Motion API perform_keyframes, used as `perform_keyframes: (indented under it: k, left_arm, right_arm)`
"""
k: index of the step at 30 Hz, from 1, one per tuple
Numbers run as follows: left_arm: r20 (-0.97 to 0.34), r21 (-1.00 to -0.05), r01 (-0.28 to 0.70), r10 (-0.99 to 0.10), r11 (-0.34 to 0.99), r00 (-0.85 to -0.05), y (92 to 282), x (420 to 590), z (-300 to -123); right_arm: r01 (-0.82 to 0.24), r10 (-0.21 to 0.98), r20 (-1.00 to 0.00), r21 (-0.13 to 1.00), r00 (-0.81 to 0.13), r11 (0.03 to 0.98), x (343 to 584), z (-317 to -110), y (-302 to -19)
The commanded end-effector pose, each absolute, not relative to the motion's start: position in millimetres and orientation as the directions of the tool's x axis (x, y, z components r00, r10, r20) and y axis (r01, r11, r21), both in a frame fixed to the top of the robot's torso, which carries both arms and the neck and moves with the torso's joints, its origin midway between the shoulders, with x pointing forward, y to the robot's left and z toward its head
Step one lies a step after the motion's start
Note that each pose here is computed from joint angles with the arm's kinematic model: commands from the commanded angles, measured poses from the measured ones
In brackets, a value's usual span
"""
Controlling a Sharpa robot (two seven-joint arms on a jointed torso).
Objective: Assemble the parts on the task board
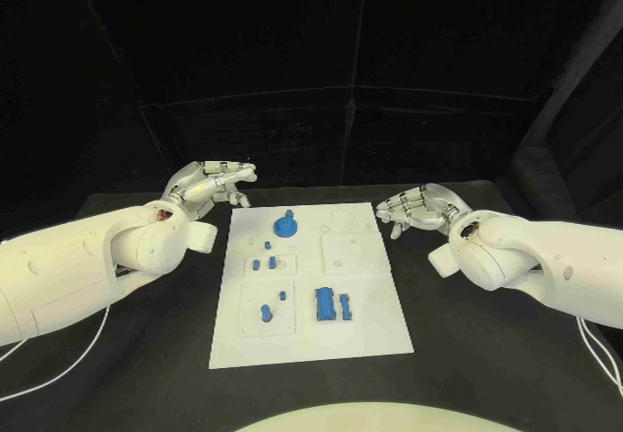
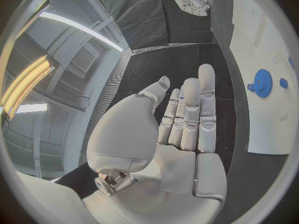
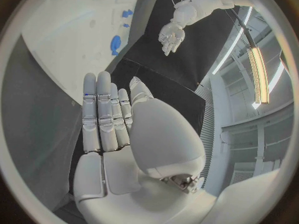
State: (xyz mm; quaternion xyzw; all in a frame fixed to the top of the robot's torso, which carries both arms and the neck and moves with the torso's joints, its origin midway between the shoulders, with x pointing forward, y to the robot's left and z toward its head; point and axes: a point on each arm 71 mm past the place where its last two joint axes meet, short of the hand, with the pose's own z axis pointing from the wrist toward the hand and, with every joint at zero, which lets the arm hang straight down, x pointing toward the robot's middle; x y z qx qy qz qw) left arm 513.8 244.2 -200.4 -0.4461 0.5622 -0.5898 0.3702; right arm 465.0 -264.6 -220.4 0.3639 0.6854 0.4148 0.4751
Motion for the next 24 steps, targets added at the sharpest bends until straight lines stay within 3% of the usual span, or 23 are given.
perform_keyframes:
  k: [1, 14, 17, 18, 24]
  left_arm:
    - [0.128, -0.992, -0.036, -0.952, -0.123, -0.276, 248.3, 517.8, -198.1]
    - [0.154, -0.988, -0.006, -0.964, -0.157, -0.219, 243.6, 535.2, -203.2]
    - [0.158, -0.987, -0.004, -0.965, -0.160, -0.211, 241.0, 537.9, -205.1]
    - [0.136, -0.991, -0.035, -0.962, -0.132, -0.237, 238.4, 536.2, -207.6]
    - [0.129, -0.992, -0.034, -0.966, -0.125, -0.222, 234.9, 531.8, -210.1]
  right_arm:
    - [0.033, 0.944, -0.204, 0.975, -0.259, 0.220, 478.4, -214.3, -264.7]
    - [-0.033, 0.956, -0.169, 0.986, -0.238, 0.166, 517.7, -221.3, -249.7]
    - [-0.039, 0.958, -0.164, 0.986, -0.236, 0.159, 522.0, -222.2, -246.6]
    - [-0.004, 0.951, -0.212, 0.976, -0.223, 0.216, 520.4, -226.1, -248.3]
    - [-0.008, 0.961, -0.187, 0.982, -0.205, 0.189, 515.5, -226.4, -242.2]
